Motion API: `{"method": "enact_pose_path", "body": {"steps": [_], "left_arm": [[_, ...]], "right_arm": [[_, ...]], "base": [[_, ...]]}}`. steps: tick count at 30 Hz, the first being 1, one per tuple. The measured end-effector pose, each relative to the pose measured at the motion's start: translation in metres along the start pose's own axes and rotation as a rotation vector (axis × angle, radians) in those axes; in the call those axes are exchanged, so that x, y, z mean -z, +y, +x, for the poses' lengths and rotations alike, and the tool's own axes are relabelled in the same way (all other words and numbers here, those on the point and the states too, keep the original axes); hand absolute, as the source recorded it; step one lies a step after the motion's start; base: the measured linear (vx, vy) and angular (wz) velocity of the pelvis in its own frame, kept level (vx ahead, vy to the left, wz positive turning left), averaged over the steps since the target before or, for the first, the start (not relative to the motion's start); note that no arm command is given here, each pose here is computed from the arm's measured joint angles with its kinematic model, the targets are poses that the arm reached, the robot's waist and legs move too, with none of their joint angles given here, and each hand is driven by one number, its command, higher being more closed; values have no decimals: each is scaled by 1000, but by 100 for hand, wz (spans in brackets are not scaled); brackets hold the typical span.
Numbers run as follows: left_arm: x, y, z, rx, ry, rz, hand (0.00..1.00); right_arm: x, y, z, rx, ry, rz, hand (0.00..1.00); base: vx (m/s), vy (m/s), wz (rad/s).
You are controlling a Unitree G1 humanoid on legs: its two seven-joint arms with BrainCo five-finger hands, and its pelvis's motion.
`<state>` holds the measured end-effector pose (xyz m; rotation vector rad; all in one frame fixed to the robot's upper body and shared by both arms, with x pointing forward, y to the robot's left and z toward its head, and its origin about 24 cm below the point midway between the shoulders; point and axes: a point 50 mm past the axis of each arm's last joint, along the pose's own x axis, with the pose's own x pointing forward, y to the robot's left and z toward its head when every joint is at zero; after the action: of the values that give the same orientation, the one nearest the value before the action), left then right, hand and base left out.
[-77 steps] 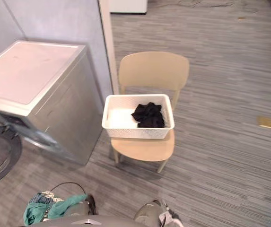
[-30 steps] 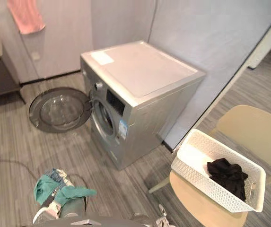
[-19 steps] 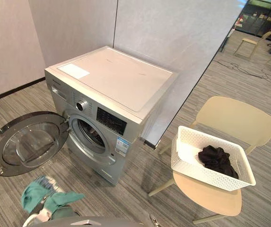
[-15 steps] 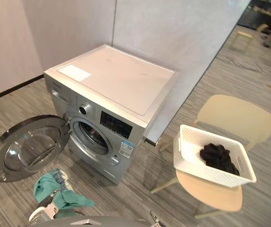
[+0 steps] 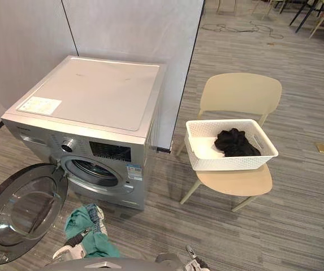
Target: Pick up the laundry basket with both hands and put the clothes into the washing machine.
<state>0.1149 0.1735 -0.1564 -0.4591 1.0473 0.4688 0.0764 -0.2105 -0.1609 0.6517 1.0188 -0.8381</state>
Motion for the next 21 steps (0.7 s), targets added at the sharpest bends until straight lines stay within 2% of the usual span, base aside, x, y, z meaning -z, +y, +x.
{"method": "enact_pose_path", "body": {"steps": [4, 14, 17, 21], "left_arm": [[-7, -7, -2, 22, -54, -51, 100], [-6, 12, -4, -51, -57, -124, 100], [-7, 16, -4, -54, -50, -59, 100], [2, -2, -4, 20, -21, 73, 100]], "right_arm": [[-11, 8, -2, -43, -56, -79, 0], [-5, 4, -4, -36, -38, -127, 0], [6, -3, -3, -4, 10, -109, 0], [2, -9, -2, 15, 5, -107, 0]], "base": [[-193, 90, 1], [-13, 254, -26], [137, 190, 1], [130, 201, 2]]}}
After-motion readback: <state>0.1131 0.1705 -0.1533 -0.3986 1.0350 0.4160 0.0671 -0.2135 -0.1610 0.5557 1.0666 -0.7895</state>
